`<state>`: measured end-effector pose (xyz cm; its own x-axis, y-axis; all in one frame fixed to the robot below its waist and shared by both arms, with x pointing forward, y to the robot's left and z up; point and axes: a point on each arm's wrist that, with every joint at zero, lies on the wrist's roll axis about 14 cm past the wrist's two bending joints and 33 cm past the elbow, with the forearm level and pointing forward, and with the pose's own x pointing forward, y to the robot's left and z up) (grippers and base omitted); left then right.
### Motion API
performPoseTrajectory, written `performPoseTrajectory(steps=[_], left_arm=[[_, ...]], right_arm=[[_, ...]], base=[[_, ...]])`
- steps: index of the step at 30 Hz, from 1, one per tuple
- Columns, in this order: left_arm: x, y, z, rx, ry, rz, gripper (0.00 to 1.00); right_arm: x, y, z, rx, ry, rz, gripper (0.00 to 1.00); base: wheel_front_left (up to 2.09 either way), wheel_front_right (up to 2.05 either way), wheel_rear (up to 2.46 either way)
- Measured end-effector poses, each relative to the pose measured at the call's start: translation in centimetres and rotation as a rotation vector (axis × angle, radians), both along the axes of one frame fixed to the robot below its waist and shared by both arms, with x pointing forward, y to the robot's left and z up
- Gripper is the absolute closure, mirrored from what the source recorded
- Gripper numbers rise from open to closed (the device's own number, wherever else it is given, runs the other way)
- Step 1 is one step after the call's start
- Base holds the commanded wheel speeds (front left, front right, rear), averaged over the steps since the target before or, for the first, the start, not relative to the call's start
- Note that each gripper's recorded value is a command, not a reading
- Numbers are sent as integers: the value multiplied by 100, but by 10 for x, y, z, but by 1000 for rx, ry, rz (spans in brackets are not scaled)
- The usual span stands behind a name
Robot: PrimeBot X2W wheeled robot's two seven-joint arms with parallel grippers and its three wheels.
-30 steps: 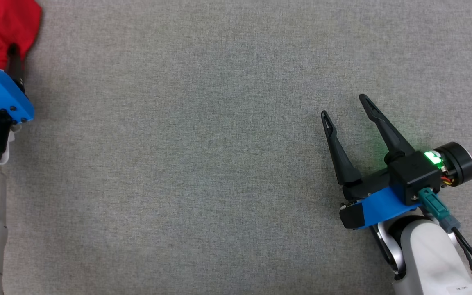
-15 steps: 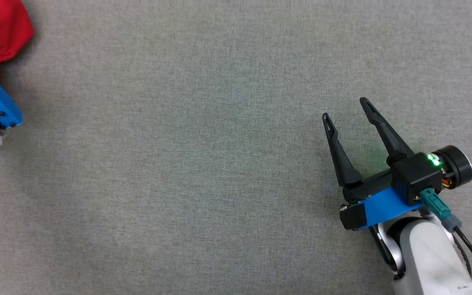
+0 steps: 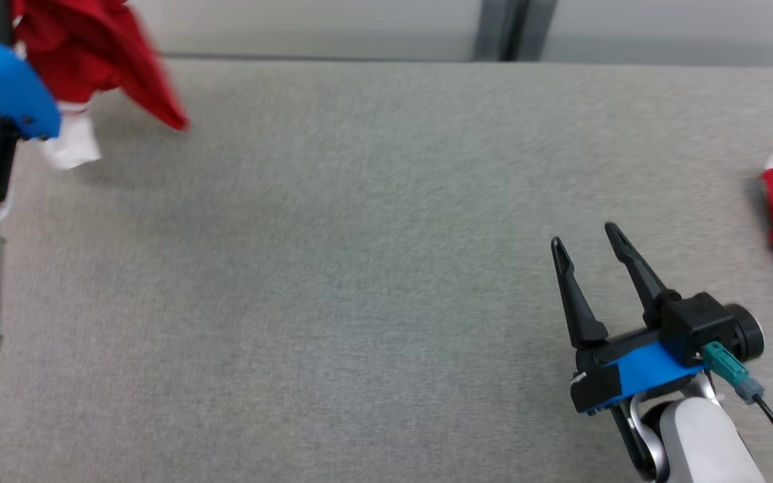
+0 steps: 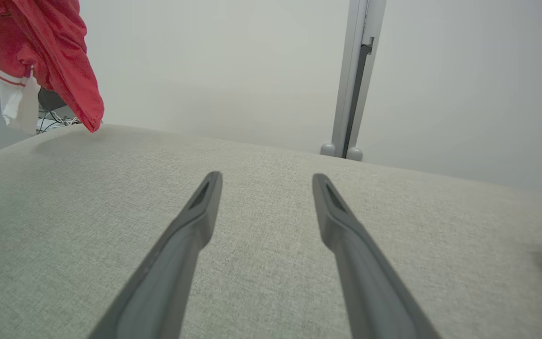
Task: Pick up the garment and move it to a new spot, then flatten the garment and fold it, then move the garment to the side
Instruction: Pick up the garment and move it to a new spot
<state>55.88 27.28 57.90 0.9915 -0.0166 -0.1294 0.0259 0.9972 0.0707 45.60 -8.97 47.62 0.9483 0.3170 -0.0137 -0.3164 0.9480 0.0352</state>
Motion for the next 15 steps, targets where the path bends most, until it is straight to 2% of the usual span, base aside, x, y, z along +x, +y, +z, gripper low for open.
performPoseTrajectory(steps=[5, 8, 12, 15], left_arm=[[-4, -97, 69, -94, -143, -238, 100], [-18, -157, 84, -159, -163, -389, 100], [-38, -220, 66, -251, -124, -526, 100], [-53, -251, 25, -332, -44, -567, 100]], right_arm=[[-22, -39, 13, 7, -22, -105, 0], [-34, -62, 17, 9, -30, -171, 0], [-47, -87, 13, 15, -19, -244, 0], [-51, -96, 4, 18, 3, -272, 0]], base=[[0, 0, 0], [0, 0, 0], [0, 0, 0], [0, 0, 0]])
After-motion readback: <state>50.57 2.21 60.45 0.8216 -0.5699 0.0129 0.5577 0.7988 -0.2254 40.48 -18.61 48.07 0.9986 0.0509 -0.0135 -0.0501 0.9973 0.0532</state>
